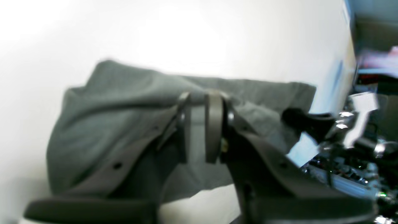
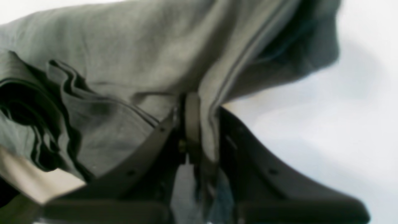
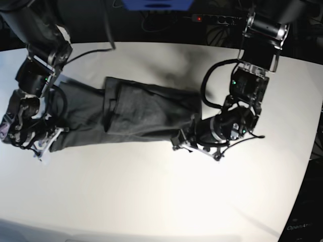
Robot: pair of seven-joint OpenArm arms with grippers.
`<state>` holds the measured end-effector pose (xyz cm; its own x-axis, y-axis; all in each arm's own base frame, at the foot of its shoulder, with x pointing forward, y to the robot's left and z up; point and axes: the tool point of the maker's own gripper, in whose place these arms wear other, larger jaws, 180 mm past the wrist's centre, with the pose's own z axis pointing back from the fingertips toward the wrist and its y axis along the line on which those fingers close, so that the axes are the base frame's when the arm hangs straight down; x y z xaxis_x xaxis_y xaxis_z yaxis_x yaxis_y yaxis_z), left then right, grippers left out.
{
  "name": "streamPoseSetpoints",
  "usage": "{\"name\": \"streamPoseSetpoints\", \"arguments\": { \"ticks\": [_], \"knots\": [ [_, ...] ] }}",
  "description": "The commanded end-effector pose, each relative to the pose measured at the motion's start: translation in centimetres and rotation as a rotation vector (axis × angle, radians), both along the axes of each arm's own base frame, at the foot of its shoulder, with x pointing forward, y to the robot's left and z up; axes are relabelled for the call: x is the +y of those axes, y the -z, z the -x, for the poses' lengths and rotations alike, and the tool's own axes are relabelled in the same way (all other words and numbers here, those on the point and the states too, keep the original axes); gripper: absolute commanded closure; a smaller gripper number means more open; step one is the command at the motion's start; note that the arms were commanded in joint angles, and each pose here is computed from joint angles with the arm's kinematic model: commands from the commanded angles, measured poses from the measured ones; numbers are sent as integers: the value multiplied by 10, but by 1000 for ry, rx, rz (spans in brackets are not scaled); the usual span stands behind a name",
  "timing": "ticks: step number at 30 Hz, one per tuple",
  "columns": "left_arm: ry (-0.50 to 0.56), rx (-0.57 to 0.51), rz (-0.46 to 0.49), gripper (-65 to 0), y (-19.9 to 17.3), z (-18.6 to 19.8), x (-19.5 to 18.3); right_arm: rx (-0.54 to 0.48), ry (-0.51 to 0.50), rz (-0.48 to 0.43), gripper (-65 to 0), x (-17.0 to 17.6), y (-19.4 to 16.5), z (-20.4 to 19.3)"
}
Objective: Fold the T-shirt properly
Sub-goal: 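Lift the strip end with the right gripper and carry it toward the left gripper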
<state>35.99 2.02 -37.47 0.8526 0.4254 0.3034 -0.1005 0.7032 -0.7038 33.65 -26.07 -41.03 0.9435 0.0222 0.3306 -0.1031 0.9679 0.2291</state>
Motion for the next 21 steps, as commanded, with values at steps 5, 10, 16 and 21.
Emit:
{"name": "streamPoseSetpoints", "arguments": {
  "ticks": [5,10,16,21],
  "knots": [
    [-5,-24,12,-84,-8,-5,0,-131,3,70,-7,-14,-43,-24],
    [-7,14,8,-84,6,9,1,-176,9,95,-7,-18,-57,-29],
    [-9,31,1,-84,13,15,2,-192,11,107,-7,-19,-62,-30],
    [-25,70,-13,-84,28,17,8,-191,27,88,-7,-16,-58,-28]
  ]
}}
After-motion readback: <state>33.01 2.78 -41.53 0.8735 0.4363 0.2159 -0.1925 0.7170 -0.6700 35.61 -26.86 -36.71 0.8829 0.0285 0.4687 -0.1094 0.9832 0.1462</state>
